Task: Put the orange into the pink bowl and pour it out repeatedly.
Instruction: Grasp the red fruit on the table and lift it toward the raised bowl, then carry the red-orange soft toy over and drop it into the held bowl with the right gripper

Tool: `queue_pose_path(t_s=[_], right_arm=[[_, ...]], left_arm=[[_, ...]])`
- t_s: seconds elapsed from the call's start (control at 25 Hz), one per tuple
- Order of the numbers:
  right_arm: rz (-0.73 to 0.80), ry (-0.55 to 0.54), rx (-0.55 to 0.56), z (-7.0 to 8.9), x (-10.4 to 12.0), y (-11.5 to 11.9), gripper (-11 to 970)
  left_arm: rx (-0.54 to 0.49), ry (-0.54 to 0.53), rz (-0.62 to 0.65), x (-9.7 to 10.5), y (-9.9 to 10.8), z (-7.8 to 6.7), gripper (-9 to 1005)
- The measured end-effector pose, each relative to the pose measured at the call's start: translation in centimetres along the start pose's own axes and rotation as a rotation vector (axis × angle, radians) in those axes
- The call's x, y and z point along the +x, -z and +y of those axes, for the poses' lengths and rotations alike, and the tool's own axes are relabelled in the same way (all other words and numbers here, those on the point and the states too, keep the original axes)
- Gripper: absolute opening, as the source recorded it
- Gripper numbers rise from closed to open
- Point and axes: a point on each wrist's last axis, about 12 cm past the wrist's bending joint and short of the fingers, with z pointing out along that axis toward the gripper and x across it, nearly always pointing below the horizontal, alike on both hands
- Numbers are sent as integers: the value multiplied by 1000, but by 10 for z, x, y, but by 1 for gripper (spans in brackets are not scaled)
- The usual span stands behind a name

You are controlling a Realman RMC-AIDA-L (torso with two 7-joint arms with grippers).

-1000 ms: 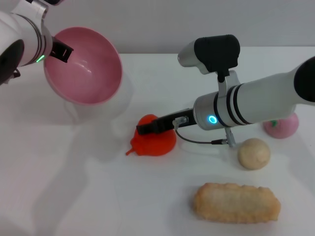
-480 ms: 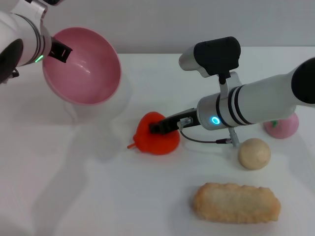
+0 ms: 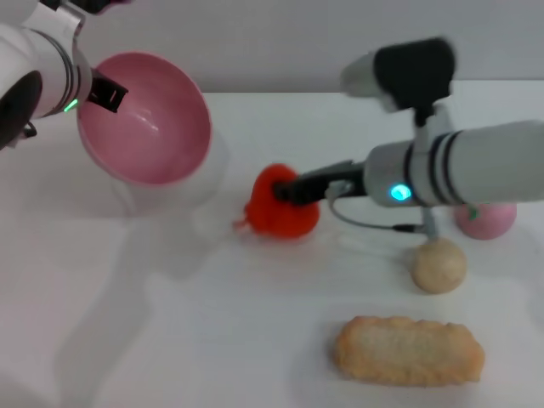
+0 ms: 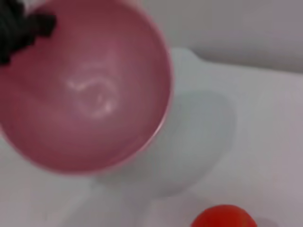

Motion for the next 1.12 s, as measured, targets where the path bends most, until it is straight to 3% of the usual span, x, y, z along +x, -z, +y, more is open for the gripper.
queue_pose_path(t_s=[0.28, 0.48, 0.6, 0.84, 1.12], right_arm=[[-136, 18, 143, -6, -10, 76, 199], [-226, 50, 243, -4, -18, 124, 178], [-268, 69, 255, 3, -23, 140, 158], [-274, 127, 211, 22, -30, 139, 112], [-222, 165, 154, 34, -30, 111, 63]], left_arm=[[78, 20, -5, -1, -8, -11, 47], [163, -6, 20, -4, -16, -31, 47], [227, -8, 24, -6, -18, -45, 47], [331, -6, -18, -14, -14, -68, 47], [368, -3, -59, -22, -11, -77, 47]])
